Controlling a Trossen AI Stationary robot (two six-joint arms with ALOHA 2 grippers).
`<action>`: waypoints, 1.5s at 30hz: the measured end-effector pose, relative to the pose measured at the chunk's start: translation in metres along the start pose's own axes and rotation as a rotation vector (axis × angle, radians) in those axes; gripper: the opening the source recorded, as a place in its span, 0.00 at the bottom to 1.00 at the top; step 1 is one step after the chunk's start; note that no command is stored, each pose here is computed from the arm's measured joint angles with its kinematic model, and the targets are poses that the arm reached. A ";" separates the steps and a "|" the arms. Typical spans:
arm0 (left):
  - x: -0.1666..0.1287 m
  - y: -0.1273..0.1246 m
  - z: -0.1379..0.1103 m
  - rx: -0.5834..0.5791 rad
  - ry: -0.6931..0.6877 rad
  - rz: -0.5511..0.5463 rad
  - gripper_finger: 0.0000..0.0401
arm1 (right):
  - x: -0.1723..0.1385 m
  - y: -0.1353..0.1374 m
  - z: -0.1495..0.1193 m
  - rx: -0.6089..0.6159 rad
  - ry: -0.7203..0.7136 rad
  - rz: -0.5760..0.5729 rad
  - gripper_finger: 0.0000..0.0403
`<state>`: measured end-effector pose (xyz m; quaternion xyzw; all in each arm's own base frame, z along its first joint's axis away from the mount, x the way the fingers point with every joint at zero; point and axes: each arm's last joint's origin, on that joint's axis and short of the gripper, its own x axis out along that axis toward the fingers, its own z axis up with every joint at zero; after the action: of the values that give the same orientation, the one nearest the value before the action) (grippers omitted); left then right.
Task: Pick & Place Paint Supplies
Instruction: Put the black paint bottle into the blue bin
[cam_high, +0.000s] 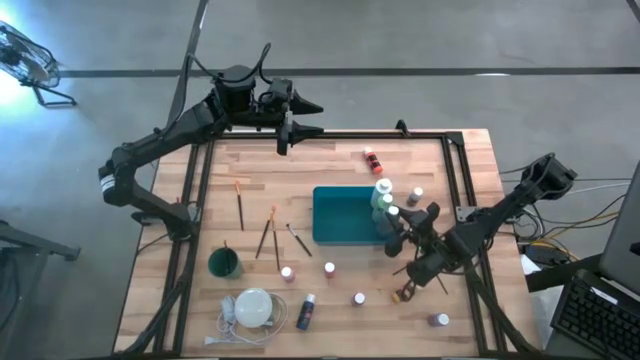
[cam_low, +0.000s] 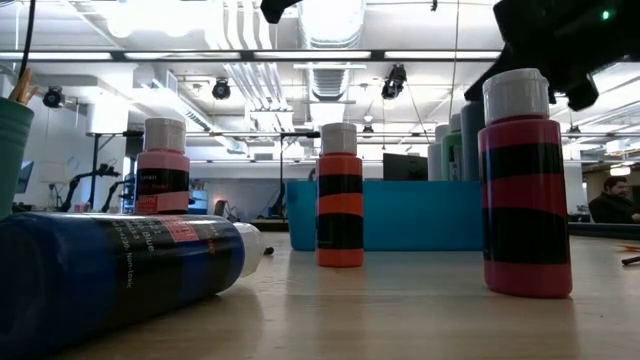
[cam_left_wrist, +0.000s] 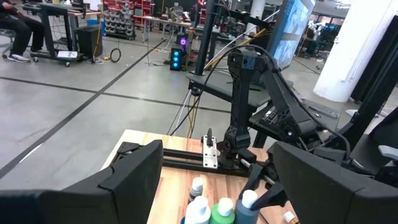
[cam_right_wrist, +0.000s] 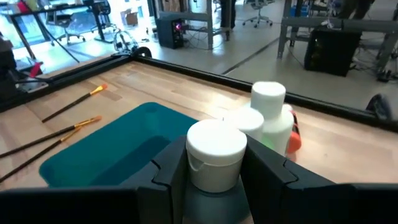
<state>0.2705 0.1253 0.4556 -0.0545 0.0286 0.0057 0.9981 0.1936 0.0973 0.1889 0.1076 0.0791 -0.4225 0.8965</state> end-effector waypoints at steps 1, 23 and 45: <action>0.000 0.000 0.000 0.000 0.000 0.000 0.77 | 0.002 -0.001 -0.002 0.012 -0.001 -0.003 0.28; 0.000 0.000 0.000 -0.004 0.003 0.000 0.77 | 0.010 -0.005 -0.016 -0.005 0.048 0.031 0.28; 0.000 0.000 -0.003 -0.012 0.028 0.001 0.77 | 0.005 0.011 0.010 -0.085 0.047 0.083 0.46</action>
<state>0.2703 0.1252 0.4527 -0.0603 0.0423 0.0056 0.9973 0.2053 0.0978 0.1991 0.0823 0.1133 -0.3785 0.9149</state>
